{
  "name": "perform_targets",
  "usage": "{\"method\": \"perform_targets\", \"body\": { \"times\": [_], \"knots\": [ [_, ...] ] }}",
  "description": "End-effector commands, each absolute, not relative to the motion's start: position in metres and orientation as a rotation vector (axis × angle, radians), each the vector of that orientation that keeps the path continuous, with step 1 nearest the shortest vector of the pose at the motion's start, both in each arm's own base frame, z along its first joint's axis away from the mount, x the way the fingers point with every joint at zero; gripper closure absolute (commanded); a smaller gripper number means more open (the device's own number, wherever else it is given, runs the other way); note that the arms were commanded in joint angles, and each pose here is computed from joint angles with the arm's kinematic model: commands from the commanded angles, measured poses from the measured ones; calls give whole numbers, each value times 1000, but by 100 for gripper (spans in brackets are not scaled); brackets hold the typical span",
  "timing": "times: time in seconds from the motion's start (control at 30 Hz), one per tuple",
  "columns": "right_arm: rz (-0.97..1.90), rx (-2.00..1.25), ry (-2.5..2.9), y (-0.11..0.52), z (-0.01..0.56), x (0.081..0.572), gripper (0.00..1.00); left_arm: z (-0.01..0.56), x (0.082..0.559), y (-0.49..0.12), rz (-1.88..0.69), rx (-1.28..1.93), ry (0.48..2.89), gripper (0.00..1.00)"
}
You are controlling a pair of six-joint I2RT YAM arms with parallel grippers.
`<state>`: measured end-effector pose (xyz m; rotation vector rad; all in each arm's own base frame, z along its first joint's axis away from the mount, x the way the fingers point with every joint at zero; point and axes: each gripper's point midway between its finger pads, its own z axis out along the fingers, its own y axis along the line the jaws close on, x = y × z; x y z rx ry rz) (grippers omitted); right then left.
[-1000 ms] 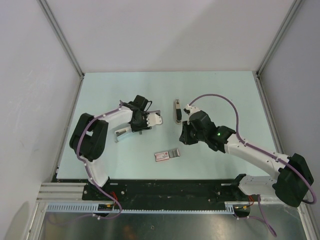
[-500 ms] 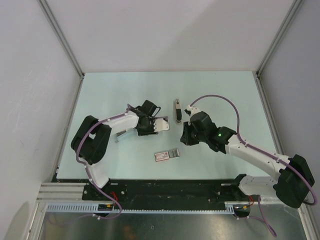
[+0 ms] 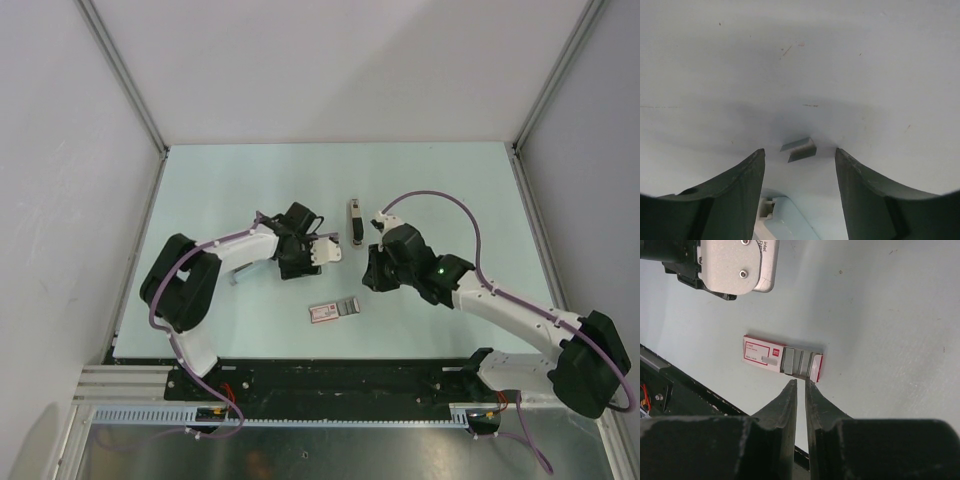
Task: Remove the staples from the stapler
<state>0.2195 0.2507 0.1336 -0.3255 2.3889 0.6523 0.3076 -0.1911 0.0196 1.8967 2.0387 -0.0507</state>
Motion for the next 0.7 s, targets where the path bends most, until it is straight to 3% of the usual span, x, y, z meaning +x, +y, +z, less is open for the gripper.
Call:
{"method": "perform_targets", "body": {
  "times": [0.0,0.67],
  "knots": [
    [663,-318,2340,249,145,223,84,25,301,-202,-123,1849,2082,35],
    [663,-317,2336,244,147,219,84,27,355,-205,122,1779,2043,33]
  ]
}}
